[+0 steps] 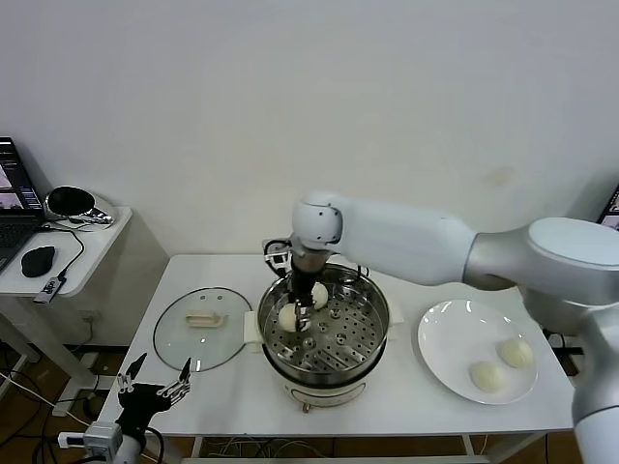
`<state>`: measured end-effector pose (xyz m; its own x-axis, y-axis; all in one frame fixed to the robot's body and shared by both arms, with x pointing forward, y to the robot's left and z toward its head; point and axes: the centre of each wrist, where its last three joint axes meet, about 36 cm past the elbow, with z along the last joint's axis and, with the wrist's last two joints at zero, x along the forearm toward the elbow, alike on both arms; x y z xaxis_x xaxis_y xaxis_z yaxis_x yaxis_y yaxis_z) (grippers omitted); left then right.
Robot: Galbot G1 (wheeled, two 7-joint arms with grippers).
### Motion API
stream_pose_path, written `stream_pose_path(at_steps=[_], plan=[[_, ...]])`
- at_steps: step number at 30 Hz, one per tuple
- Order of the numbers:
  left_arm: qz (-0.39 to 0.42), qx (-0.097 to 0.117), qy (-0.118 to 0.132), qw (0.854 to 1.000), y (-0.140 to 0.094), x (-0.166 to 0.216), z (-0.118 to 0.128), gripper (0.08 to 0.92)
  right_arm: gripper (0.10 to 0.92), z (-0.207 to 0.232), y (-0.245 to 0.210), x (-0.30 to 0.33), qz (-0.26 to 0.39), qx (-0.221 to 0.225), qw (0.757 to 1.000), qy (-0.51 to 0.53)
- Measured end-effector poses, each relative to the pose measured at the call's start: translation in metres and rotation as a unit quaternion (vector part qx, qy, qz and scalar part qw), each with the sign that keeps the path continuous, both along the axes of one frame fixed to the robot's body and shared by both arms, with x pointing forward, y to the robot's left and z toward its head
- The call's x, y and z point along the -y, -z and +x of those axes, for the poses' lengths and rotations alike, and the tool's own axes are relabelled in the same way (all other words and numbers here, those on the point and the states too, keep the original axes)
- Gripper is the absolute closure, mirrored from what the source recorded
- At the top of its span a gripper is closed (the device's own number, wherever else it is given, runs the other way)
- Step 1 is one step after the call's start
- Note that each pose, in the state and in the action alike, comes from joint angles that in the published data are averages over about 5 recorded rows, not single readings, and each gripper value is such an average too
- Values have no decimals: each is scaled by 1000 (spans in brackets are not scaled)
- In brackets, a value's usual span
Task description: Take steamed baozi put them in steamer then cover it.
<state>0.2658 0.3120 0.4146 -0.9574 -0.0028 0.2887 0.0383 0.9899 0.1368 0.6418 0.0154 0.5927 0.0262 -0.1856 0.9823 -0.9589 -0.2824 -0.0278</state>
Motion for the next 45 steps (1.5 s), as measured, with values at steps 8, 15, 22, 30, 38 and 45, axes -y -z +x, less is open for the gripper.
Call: stream_pose_path(at_steps=[8,15,22,30,38,45], plan=[[-4,0,0,1000,0,2,0,177,399,-2,9,-16,-2,5,1000,-5],[-6,-2,2,1000,2,3,0,177,233,-2,6,-14,0,10,1000,-4],[-7,-5,3,1000,3,5,0,177,200,-1,-15,5,8,25,1000,-4],[-7,-10,8,1000,3,4,-2,177,200,0,-59,73,23,57,998,-4],[-5,-20,15,1000,5,3,-4,177,200,-10,-85,179,29,83,996,14],[-10,-28,19,999,8,6,-7,177,200,-29,-78,273,10,98,994,41]])
